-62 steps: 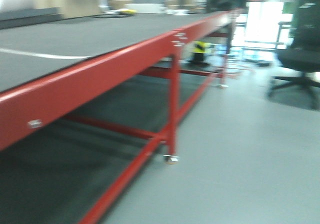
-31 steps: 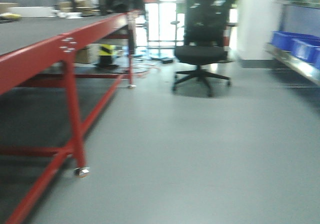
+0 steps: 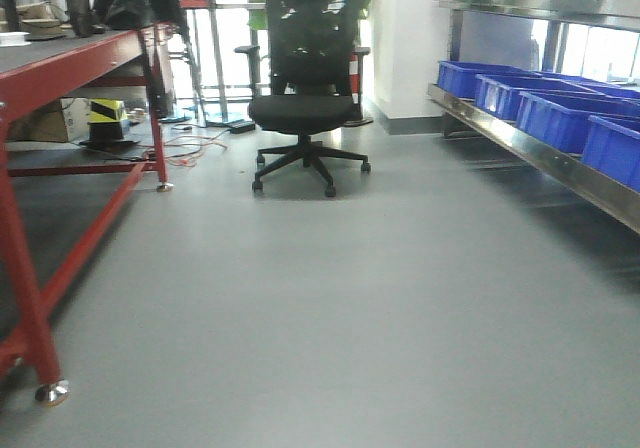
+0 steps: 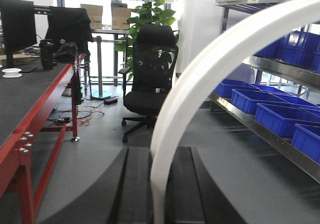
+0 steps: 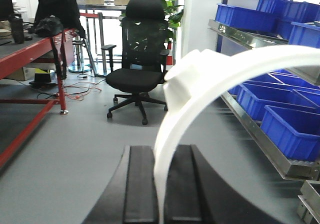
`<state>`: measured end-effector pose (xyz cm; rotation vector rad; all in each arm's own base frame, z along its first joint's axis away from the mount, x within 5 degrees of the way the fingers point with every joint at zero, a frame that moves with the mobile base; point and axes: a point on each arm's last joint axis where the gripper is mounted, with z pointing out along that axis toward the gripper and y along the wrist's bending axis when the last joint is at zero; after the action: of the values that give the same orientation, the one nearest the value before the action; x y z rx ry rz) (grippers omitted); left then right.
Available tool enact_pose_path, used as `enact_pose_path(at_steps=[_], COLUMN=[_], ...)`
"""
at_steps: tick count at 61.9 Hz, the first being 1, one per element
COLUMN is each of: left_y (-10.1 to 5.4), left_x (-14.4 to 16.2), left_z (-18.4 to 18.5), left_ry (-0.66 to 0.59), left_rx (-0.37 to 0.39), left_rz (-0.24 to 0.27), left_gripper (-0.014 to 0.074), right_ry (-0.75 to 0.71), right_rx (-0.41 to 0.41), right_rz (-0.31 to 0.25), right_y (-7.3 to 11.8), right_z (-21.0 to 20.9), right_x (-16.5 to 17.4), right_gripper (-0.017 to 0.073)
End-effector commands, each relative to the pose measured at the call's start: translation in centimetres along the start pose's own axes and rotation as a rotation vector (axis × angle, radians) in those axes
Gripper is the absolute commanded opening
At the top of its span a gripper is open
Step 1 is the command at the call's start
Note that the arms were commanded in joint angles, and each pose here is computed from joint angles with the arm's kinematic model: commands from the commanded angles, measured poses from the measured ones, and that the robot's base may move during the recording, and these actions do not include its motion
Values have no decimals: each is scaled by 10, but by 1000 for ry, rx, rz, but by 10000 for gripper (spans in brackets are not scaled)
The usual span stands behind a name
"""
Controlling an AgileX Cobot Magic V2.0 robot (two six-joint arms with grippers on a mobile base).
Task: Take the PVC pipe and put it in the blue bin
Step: 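Drive the base away from the table to the blue bin shelf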
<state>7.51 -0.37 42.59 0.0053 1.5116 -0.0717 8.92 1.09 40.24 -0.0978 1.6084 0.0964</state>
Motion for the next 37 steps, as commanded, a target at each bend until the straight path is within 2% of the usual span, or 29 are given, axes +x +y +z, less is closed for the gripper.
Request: enact_pose_path(at_steps=[1,37], left_y=[0,0], left_x=[-3,-3], left_z=[-2,-2], left_ry=[-33,-33], left_rx=[5,5], left_rz=[-2,-2], left_gripper=[-111,-111], right_ry=[-42,-44], right_rx=[0,0], right_rz=[-13,-13], right_y=[0,0], right_z=[-3,-3], right_x=[-5,-6], right_gripper=[-169,-169])
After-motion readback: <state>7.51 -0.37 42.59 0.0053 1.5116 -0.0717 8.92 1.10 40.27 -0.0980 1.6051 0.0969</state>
